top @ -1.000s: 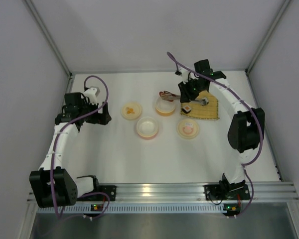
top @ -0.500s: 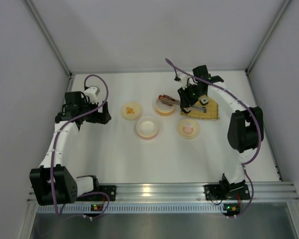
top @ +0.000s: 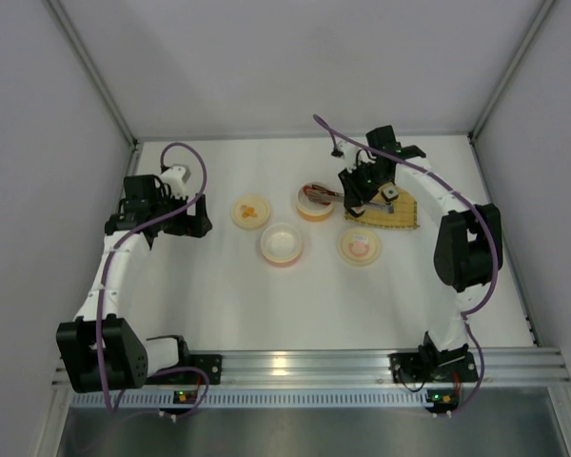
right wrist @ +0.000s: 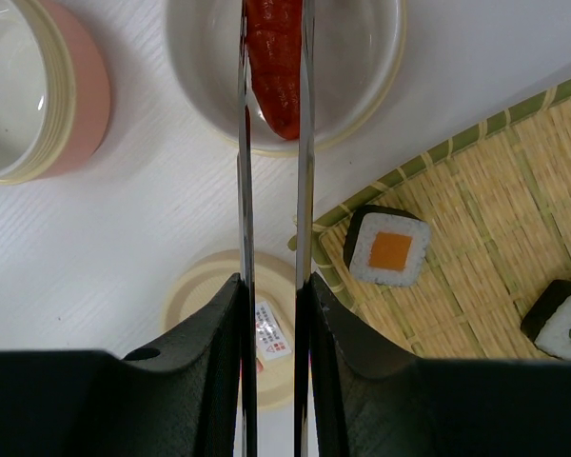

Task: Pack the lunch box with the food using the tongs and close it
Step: Place the fake food in the packing box.

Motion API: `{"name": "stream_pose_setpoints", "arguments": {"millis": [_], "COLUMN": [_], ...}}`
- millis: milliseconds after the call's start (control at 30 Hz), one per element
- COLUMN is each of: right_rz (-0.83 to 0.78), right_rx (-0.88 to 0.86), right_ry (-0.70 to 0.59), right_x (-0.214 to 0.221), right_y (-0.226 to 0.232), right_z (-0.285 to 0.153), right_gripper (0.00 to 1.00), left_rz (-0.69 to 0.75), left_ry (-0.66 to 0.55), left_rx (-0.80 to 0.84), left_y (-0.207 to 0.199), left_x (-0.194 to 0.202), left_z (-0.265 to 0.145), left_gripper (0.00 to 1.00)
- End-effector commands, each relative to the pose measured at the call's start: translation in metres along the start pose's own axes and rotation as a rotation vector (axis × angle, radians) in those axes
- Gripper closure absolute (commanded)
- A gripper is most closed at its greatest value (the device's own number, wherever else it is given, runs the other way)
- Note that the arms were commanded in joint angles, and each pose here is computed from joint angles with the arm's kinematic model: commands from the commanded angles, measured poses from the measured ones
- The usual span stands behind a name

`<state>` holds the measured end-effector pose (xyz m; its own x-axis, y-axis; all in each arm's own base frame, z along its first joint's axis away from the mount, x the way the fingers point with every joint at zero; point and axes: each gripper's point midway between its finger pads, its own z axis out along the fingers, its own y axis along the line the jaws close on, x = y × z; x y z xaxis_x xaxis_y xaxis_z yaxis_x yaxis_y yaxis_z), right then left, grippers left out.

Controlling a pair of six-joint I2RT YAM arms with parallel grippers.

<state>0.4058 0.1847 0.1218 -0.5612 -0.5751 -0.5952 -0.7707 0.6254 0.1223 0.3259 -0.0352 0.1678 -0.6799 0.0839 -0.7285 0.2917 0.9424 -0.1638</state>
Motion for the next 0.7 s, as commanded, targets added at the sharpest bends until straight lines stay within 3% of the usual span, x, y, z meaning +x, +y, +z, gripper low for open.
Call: {"name": "stream_pose_setpoints", "arguments": {"millis": [0,300,367,400,467,567,667], "right_rz": [-0.054,-0.046,-0.05,-0.058,-0.07,-0.083,-0.097], "right_rx": [-0.001,-0.003,-0.001,0.003,0.006,-0.003,-0.009], "right_ry": [-0.024,-0.005,0.001,0.002,-0.002,0.003,0.009], "right_x": [-0.011,-0.01,-0.009,-0.01,-0.014,-0.019,-0.026], "right_y": [0.004,0.004,0.003,0.003,0.003,0.005,0.006], "right_z": [0.006,0.004,0.003,0.002,-0.003,-0.01,-0.019], "right_gripper": [0.78,0.7,0.72,0.82,0.91,0.99,1.0], "left_rz": [0.015,0.02,0.019,0.017,0.017,0.018,0.017], "left_ry": [-0.047,-0.049,-0.047,-0.049,-0.05,-0.051,-0.052], "left_rx": [-0.001,-0.003,-0.003,-0.004,-0.003,-0.002,-0.002], "left_y": [-0.001,-0.002,-0.001,-0.001,-0.002,-0.002,-0.002], "left_x": [-0.018,-0.018,-0.018,-0.018,-0.019,-0.019,-0.02], "left_z": [-0.006,-0.008,-0.008,-0.008,-0.008,-0.008,-0.009], "left_gripper": [0.02,0.02,0.02,0.01,0.02,0.02,0.02]}}
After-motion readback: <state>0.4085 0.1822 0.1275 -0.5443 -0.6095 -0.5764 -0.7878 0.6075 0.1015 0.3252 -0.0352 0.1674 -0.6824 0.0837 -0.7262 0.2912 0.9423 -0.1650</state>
